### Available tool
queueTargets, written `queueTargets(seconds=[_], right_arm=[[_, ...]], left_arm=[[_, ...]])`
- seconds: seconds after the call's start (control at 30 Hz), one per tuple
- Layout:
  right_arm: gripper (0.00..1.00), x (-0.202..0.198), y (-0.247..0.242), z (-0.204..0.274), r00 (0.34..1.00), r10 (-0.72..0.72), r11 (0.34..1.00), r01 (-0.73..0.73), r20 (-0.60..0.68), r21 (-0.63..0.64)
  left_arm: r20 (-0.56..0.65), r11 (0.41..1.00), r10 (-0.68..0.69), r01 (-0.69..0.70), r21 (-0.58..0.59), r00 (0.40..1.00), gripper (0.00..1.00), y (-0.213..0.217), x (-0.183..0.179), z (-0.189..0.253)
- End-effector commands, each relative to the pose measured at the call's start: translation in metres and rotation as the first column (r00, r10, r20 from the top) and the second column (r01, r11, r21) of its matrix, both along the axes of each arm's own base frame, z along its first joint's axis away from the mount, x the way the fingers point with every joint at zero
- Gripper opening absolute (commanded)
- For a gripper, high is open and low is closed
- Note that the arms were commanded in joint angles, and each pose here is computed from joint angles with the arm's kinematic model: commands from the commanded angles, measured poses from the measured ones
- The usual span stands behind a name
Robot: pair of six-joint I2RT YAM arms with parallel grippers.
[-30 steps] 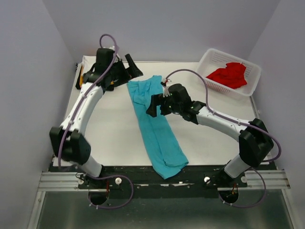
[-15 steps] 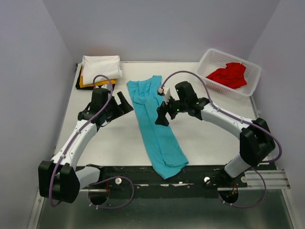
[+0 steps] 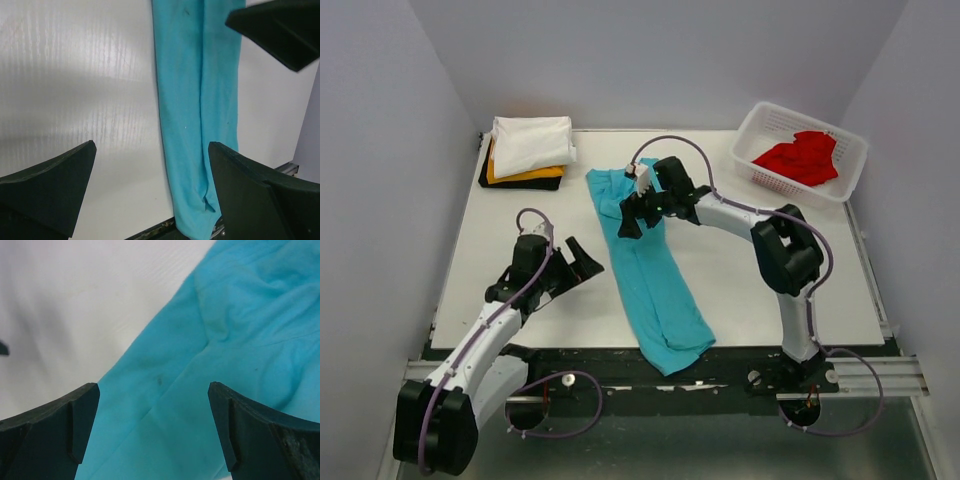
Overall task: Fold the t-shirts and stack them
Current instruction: Rotate the tshirt 90 degrees
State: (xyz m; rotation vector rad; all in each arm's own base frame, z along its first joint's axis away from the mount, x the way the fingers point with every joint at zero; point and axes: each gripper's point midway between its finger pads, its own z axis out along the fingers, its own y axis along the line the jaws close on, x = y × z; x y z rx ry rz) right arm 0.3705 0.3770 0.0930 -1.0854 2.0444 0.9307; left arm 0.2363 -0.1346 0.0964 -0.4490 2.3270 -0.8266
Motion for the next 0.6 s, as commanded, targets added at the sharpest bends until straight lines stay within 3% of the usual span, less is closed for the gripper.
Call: queueTargets(seconds=[0.0, 0.1, 0.23, 0.33, 0.43, 0.57], right_arm=[[1.00, 0.059, 0.003, -0.022, 0.957, -0.291, 0.956, 0.291, 0.012, -0.023], [1.00, 0.096, -0.011, -0.043, 0.883, -0.467, 0.878, 0.470, 0.057, -0.093], [1.00, 0.115, -0.034, -0.085, 0.790, -0.611, 0.760, 0.605, 0.055, -0.237], [1.00, 0.128, -0.058, -0.108, 0.687, -0.725, 0.644, 0.701, 0.050, -0.307], [1.00, 0.142, -0.083, -0.122, 0.518, -0.855, 0.494, 0.797, -0.025, -0.347], [1.00, 0.154, -0.085, -0.134, 0.405, -0.910, 0.409, 0.846, -0.087, -0.343]], left_arm=[[0.043, 0.996, -0.051, 0.054, -0.071, 0.998, 0.99, -0.016, -0.007, 0.003], [0.061, 0.991, -0.094, 0.099, -0.088, 0.994, 0.99, -0.027, -0.012, 0.002], [0.085, 0.984, -0.156, 0.162, -0.074, 0.984, 0.99, -0.041, -0.013, 0.006], [0.089, 0.978, -0.192, 0.197, -0.061, 0.977, 0.99, -0.049, -0.010, 0.010], [0.084, 0.976, -0.207, 0.212, -0.055, 0.975, 0.98, -0.056, -0.003, 0.012], [0.057, 0.969, -0.240, 0.243, -0.053, 0.969, 0.99, -0.068, 0.008, 0.011]])
